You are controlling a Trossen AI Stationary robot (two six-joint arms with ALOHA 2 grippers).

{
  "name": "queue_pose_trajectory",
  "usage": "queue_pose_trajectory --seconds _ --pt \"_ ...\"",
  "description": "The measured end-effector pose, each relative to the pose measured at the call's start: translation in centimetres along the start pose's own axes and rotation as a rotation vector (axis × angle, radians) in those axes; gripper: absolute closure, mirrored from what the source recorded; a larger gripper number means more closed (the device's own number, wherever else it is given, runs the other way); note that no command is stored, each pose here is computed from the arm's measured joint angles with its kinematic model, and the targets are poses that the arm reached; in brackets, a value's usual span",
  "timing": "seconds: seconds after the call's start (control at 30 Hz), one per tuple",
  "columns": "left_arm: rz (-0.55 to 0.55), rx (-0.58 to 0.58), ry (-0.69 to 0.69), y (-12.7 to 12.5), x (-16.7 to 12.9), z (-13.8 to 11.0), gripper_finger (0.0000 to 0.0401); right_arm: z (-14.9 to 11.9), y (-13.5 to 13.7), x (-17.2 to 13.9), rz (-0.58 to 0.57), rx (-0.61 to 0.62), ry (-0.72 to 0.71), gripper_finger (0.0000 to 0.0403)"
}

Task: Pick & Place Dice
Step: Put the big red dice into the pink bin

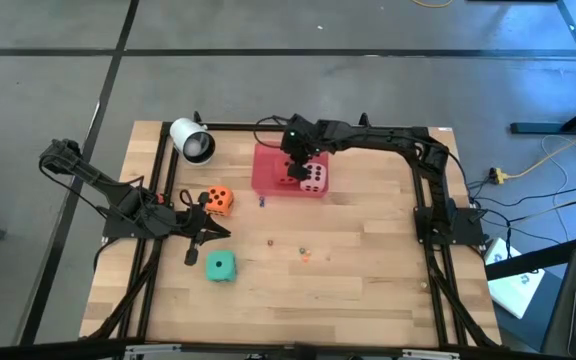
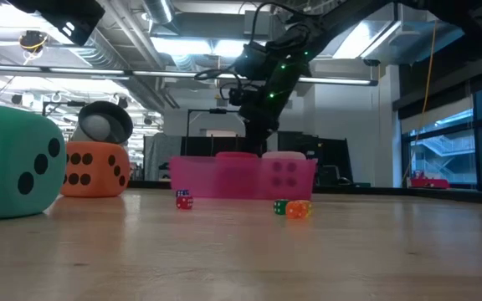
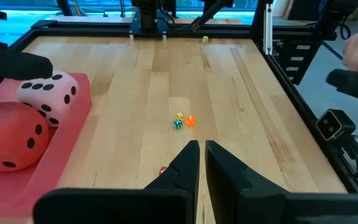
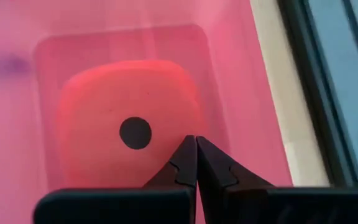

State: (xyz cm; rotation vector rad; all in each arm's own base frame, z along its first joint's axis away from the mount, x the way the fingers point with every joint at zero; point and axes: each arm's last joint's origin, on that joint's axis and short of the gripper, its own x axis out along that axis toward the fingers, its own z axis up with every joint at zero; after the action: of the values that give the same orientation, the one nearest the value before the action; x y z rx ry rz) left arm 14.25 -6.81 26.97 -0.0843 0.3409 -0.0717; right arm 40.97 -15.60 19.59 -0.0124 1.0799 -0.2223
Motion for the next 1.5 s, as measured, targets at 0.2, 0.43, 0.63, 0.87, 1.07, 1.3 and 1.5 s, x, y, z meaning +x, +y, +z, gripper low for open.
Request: queue_pose_trajectory --seconds 0.2,0.43,0.63,0.87,1.07,1.3,1.5 --pt "0.002 0.000 -0.001 0.0 0.0 0.0 0.0379 -0.1 0.8 -0.6 0.250 0.001 -0.030 0.0402" --pt "0.002 -0.001 -0.004 0.0 0.0 0.0 0.0379 -0.1 0.6 -1.5 0.180 -0.004 -0.019 0.0403" --pt "0.023 -0.001 -0.009 0.1 0.0 0.0 0.0379 0.2 0.3 -1.8 0.099 -0.006 -0.039 0.0403" --pt "0.024 -0.001 -0.009 0.1 0.0 0.0 0.0379 0.4 0.2 -1.8 0.086 -0.002 -0.053 0.0403" --pt "0.023 -0.001 -0.009 0.1 0.0 0.0 0.0379 -0.1 0.9 0.0 0.093 -0.011 -0.005 0.0403" --pt "0.023 -0.002 -0.009 0.1 0.0 0.0 0.0379 0.0 1.7 0.4 0.249 -0.001 -0.024 0.0403" --pt "0.023 -0.002 -0.009 0.1 0.0 0.0 0.0379 0.1 2.1 0.2 0.381 0.006 -0.050 0.0403"
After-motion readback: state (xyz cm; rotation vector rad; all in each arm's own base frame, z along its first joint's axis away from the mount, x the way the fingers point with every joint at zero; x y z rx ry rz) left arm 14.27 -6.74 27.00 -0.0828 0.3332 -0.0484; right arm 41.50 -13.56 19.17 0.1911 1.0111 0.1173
